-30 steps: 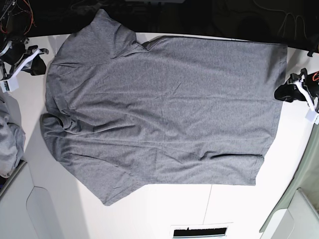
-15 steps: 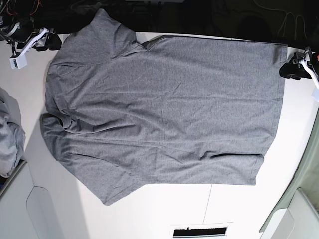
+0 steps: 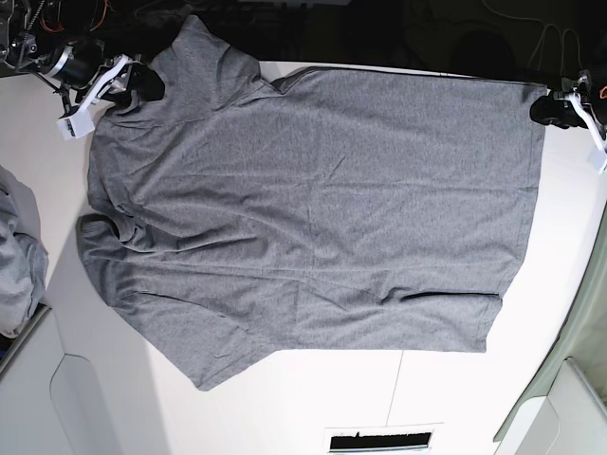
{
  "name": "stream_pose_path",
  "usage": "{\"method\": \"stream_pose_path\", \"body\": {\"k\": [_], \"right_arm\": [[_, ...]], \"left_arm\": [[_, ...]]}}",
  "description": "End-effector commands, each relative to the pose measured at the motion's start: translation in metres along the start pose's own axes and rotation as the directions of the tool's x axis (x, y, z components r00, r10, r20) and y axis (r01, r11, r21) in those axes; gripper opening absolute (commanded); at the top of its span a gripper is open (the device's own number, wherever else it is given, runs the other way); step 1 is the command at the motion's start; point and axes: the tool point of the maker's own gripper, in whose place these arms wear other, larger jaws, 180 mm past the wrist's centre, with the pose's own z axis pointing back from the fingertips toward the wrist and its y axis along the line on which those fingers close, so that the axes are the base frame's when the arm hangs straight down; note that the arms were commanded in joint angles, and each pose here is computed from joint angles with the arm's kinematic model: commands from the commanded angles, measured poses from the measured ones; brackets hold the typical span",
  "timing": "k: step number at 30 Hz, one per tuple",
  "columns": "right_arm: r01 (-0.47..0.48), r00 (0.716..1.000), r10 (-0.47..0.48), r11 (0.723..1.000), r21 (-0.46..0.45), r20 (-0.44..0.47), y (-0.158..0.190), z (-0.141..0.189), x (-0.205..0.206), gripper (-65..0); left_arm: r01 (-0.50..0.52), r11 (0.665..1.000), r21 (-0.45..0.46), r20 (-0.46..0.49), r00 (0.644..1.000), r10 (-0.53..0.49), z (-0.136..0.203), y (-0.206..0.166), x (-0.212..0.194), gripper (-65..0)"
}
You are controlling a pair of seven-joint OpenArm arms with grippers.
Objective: Layout the t-shirt on the table in an organized manner, then fold the t-shirt properly
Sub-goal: 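Grasp the collar-side edge with both grippers and lift it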
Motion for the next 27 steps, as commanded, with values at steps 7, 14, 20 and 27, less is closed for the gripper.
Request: {"method": "stream_pose_path", "body": {"k": [7,14,20,27], "right_arm": [[-0.026,1.000,0.026,1.000,0.005,-0.012,0.007,0.001,0.001,-32.1],[-0.028,1.000,0.028,1.000,0.006,-0.010,0.008,0.001,0.002,-39.9],[-0.029,1.000,0.029,1.000,0.006,-0.009,0.008,0.001,0.002,-65.0],[-0.075,0.997,0.074,0.995,0.060,0.024,0.032,0.011,0.021,-65.0]], "left_arm": [[0.067,0.996,0.057,-0.007,0.998,-0.067,-0.002,0.008,0.000,-30.2],[0.061,0.997,0.051,-0.011,0.998,-0.061,-0.004,0.005,-0.003,-30.2],[0.063,0.997,0.053,-0.008,0.998,-0.063,-0.004,0.006,-0.003,-58.1],[0.083,0.994,0.068,0.082,0.993,-0.088,0.005,0.010,0.021,-65.0]]}}
